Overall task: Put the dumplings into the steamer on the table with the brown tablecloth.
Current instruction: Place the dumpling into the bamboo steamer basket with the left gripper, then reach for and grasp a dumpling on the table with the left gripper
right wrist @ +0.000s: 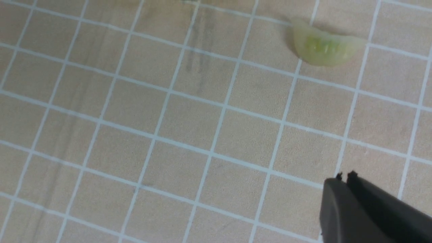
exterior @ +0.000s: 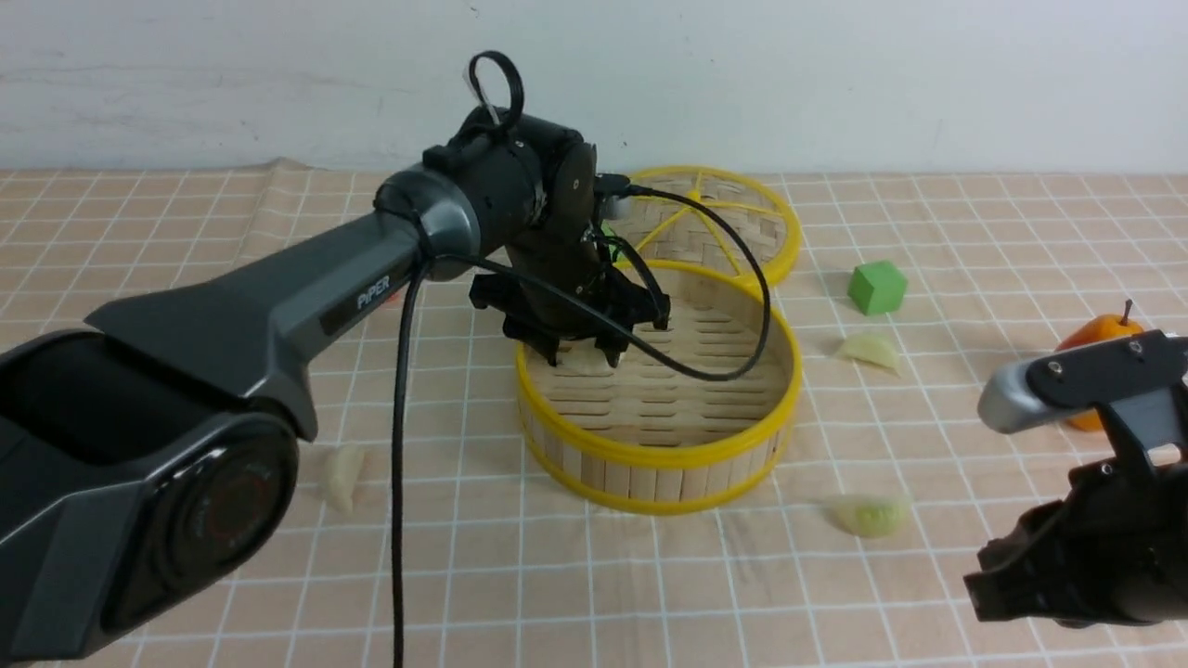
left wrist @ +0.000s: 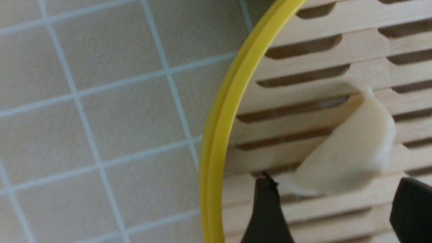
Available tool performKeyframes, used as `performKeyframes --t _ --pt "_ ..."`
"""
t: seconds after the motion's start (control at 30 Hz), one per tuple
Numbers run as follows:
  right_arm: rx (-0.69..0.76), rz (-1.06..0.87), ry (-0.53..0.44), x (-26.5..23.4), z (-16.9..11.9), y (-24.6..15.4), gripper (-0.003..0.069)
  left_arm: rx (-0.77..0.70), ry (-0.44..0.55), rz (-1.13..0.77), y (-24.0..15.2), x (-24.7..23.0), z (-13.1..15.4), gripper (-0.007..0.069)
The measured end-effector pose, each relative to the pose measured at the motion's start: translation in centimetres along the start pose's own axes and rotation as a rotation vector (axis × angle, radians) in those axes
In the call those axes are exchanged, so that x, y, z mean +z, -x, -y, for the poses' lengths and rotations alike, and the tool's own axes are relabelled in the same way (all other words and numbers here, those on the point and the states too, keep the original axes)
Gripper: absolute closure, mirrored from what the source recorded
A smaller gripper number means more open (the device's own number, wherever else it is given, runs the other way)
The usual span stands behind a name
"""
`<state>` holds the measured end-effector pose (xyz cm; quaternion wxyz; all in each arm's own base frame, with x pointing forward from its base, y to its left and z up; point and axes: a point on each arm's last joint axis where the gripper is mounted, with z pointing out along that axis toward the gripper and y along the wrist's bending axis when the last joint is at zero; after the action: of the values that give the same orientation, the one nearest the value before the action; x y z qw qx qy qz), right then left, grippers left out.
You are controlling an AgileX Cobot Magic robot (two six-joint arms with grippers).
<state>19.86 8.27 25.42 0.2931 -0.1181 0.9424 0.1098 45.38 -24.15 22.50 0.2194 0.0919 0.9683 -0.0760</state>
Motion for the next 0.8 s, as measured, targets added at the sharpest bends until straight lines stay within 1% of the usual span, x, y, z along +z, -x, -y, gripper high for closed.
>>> performKeyframes --t 0.1,0.13,0.17,0.2,0.23,0.27,0.3,0.33,0.37,0.4,0.47,0.5,0.6,0.63,0.73,0.8 --pt "0.001 0.002 0.0 0.0 0.0 0.0 0.0627 0.015 0.034 0.007 0.3 -5.0 -0.4 0.0137" --pt "0.002 0.002 0.002 0.0 0.0 0.0 0.0627 0.024 0.043 0.026 0.5 -7.5 -0.6 0.0137" --pt "0.003 0.001 0.002 0.0 0.0 0.0 0.0627 0.049 0.048 0.062 0.5 -11.3 -0.8 0.0141" --pt "0.003 0.001 0.002 0.0 0.0 0.0 0.0627 0.05 0.051 0.057 0.5 -11.3 -0.8 0.0141" --pt "0.009 0.0 0.006 0.0 -0.1 0.0 0.0627 0.064 0.043 0.128 0.3 -15.8 -1.1 0.0151" --pt "0.01 -0.001 0.007 0.0 -0.1 0.0 0.0627 0.065 0.044 0.124 0.3 -15.7 -1.1 0.0154" --pt "0.014 -0.002 0.009 0.0 -0.1 0.0 0.0627 0.07 0.036 0.162 -0.2 -18.4 -1.4 0.016" --pt "0.023 0.001 0.015 0.0 -0.1 0.0 0.0626 0.074 0.026 0.223 -1.5 -22.9 -2.0 0.0176" --pt "0.023 0.002 0.015 0.0 -0.1 0.0 0.0625 0.076 0.026 0.225 -1.7 -23.3 -2.0 0.0179" --pt "0.027 0.006 0.018 0.0 -0.2 0.1 0.0624 0.079 0.032 0.227 -3.1 -25.0 -2.6 0.019" --pt "0.029 0.01 0.019 0.0 -0.2 0.1 0.0624 0.083 0.049 0.221 -4.9 -26.4 -3.3 0.0204" --pt "0.031 0.01 0.021 0.0 -0.2 0.1 0.0624 0.082 0.069 0.196 -6.0 -26.4 -3.8 0.0212" --pt "0.044 0.012 0.029 0.0 -0.3 0.1 0.0622 0.044 0.13 0.112 -8.9 -23.8 -5.2 0.0229" --pt "0.047 0.012 0.031 0.0 -0.3 0.1 0.0622 0.01 0.149 0.091 -9.9 -22.0 -5.9 0.0234" --pt "0.056 0.014 0.036 0.0 -0.3 0.1 0.0618 -0.089 0.171 0.107 -11.5 -16.2 -7.9 0.0242" --pt "0.057 0.014 0.037 0.0 -0.3 0.1 0.0617 -0.163 0.175 0.111 -12.0 -13.1 -9.2 0.0243"
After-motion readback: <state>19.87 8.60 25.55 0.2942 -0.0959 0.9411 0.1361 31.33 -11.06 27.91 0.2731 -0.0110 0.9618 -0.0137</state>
